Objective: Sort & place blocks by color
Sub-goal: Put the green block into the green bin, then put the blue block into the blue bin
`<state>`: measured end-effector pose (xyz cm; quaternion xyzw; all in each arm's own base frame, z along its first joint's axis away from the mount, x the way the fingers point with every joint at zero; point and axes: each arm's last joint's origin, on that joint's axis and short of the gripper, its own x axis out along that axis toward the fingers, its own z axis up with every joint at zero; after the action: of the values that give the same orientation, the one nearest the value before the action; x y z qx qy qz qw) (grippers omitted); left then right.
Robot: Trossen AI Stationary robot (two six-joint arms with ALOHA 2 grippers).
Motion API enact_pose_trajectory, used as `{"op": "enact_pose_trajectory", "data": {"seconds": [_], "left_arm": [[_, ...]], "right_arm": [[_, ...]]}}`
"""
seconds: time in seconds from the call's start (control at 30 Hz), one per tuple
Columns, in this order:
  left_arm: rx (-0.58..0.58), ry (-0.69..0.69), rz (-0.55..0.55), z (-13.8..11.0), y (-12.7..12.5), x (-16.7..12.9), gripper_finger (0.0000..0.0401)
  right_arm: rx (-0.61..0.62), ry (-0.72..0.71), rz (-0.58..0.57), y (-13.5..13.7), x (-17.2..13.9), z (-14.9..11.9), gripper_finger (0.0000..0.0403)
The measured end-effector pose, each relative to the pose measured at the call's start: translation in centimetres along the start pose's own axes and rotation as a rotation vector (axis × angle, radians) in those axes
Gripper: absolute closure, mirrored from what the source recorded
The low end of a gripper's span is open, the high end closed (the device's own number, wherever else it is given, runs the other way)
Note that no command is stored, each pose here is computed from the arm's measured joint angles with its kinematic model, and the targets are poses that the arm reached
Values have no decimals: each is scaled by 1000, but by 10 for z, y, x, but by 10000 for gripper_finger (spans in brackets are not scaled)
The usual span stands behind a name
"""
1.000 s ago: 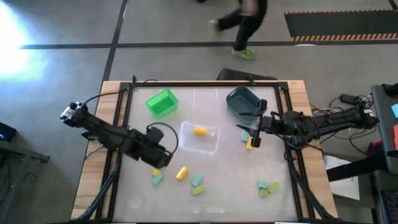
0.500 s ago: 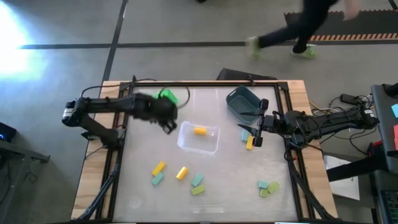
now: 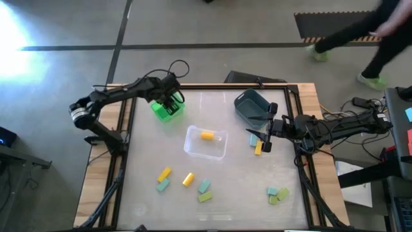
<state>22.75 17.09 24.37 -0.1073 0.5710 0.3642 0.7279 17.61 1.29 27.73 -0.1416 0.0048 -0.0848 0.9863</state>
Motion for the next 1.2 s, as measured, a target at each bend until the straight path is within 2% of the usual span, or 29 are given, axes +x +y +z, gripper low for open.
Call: {"op": "enact_pose_trajectory", "data": {"seconds": [0.2, 0.37, 0.5, 0.6, 0.9, 1.07, 1.2], "left_arm": [[54, 127, 8, -8, -4, 44, 289], [69, 162, 11, -6, -8, 61, 286], [84, 152, 23, -4, -9, 63, 243], [82, 143, 36, -3, -8, 62, 227], [77, 62, 34, -3, -7, 35, 221], [42, -81, 8, -6, -15, -3, 219], [15, -260, -54, -11, -32, -40, 219]], "right_arm": [[2, 1, 0, 0, 0, 0, 202], [2, 1, 0, 0, 0, 0, 202], [2, 2, 1, 0, 0, 0, 202], [8, 2, 0, 0, 0, 0, 202], [27, 3, 0, 0, 0, 0, 202], [79, 11, 2, 1, 1, -1, 202], [150, 35, 7, 3, 4, -5, 202]]}}
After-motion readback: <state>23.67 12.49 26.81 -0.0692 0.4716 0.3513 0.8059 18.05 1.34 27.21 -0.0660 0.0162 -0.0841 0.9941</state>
